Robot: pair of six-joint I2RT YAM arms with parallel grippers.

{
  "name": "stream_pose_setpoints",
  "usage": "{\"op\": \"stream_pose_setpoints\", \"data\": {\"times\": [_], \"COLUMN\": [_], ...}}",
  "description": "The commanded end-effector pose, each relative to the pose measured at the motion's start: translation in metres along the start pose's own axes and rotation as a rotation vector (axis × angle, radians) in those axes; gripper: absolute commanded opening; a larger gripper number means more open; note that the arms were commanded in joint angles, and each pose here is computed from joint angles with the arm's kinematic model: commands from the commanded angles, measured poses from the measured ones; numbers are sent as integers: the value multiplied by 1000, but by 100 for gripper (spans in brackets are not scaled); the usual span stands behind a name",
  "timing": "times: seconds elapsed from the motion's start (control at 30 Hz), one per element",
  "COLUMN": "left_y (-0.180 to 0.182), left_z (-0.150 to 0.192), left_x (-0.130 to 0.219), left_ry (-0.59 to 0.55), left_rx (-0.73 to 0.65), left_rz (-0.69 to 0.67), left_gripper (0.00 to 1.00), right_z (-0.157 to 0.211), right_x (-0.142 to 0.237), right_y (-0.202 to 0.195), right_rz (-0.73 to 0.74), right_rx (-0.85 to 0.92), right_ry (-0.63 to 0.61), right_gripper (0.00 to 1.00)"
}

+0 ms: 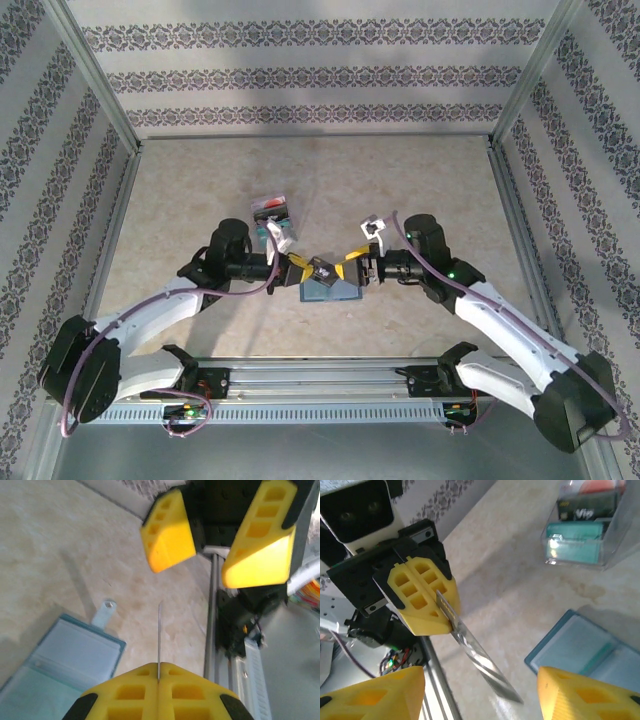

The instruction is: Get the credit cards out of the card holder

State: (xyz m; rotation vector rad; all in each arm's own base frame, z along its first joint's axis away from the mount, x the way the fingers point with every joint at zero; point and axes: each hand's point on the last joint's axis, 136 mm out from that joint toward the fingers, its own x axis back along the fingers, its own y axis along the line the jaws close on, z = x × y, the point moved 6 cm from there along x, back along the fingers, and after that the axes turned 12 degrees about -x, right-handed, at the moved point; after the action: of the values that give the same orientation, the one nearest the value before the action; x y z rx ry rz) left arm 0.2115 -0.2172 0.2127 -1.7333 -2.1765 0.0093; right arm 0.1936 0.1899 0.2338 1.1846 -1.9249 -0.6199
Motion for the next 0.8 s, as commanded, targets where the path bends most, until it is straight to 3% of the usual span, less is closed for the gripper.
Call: {"op": "stream_pose_setpoints", "data": {"times": [0.0,0.3,0.77], "left_y": [6,5,4], "left_z": [-30,-44,-56], "left_x": [10,18,19], "left_ry": [-221,-362,-470], "left_rx": [-1,95,156], "left_rz": [-115,-118,-56], "left_gripper": [0,0,0], "right_z": [-12,-21,-31], "right_x": [8,8,-2], "right_y": [3,7,31], "right_rz": [-39,-165,-302], "right_rx": [-14,-36,40], "right_ry": [-143,-273,-278], "right_gripper": [63,64,49]}}
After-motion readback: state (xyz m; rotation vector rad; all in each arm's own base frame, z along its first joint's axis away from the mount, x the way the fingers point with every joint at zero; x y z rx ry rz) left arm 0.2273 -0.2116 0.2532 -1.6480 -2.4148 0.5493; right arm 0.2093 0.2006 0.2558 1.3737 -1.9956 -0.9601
